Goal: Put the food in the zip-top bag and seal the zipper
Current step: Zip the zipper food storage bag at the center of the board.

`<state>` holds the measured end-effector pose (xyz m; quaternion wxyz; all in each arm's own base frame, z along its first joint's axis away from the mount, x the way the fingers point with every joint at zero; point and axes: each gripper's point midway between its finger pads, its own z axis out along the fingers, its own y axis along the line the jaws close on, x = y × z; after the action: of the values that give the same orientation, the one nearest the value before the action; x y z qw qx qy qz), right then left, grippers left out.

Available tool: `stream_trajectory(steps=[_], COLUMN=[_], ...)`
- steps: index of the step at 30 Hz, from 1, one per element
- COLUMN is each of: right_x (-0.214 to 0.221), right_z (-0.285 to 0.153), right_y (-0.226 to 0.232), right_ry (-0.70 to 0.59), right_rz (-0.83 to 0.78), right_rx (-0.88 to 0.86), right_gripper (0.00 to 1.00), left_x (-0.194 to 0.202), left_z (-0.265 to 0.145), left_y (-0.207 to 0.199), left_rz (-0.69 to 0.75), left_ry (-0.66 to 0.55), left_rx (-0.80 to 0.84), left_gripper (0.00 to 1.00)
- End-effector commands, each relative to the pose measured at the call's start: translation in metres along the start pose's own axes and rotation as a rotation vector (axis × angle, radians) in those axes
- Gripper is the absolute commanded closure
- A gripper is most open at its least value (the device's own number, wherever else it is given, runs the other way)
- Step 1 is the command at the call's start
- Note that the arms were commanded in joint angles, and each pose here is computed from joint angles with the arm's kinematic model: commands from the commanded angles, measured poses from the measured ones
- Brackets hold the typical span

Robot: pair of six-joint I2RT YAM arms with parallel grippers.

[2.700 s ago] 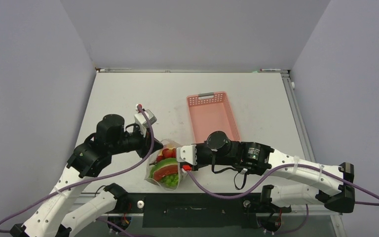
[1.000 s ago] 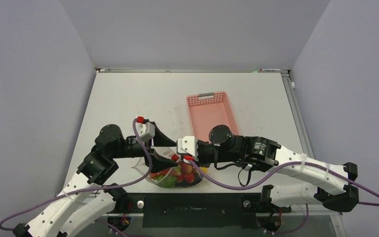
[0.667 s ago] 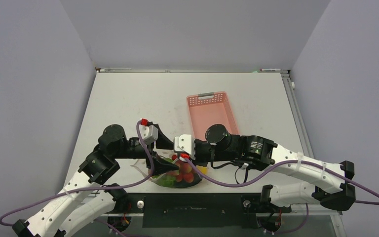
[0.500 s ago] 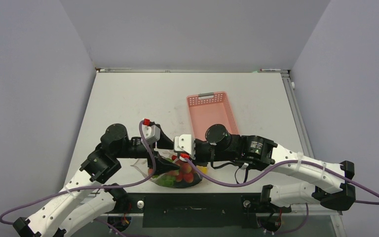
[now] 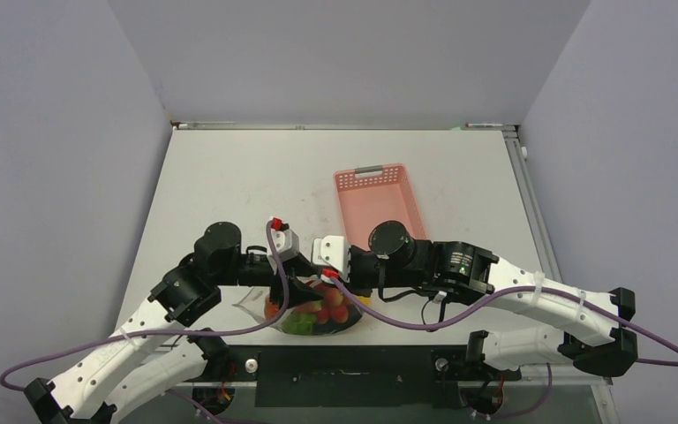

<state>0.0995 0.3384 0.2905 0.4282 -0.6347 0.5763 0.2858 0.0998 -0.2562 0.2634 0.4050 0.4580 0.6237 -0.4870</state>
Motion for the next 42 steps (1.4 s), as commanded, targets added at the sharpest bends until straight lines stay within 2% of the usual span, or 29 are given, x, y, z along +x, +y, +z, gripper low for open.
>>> stream_trajectory(steps=[1,10,14,18,24,30,32,35,42], right_x=[-0.042,-0.032,-0.030,-0.030,-0.032,-0.027,-0.025,-0.022,-0.020], right_z=[-0.015,-0.010,-0.010,-0.009,-0.011,-0.010,-0.011,-0.013,-0.014], right_y=[-0.015,-0.021,-0.023,-0.025,-0.027,-0.019,-0.016,-0.013,-0.001], right_ry=[-0.122,-0.072,-0.059,-0.055,-0.070,-0.109,-0.131,-0.152,-0.204], right_rz=[-0.006,0.010,0.011,0.015,0.017,0.010,0.002,-0.002,0.001], right_rx=[0.076,0.105,0.115,0.124,0.135,0.116,0.108,0.104,0.060], right_gripper=[0.95,0.95,0.95,0.95,0.91,0.73,0.62,0.53,0.45], left_x=[-0.005,-0.011,-0.013,-0.014,-0.015,-0.023,-0.027,-0.033,-0.045], left_z=[-0.004,-0.010,-0.012,-0.013,-0.014,-0.017,-0.018,-0.021,-0.027], left_y=[0.004,0.003,0.002,0.001,-0.003,-0.005,-0.009,-0.015,-0.028], left_rz=[0.045,0.071,0.078,0.112,0.112,0.125,0.101,0.102,0.117], left_ry=[0.012,-0.018,-0.027,-0.032,-0.031,-0.070,-0.088,-0.105,-0.149], left_rx=[-0.048,-0.074,-0.081,-0.076,-0.059,-0.065,-0.054,-0.038,-0.002], left_gripper=[0.54,0.68,0.80,1.00,1.00,1.00,1.00,1.00,1.00])
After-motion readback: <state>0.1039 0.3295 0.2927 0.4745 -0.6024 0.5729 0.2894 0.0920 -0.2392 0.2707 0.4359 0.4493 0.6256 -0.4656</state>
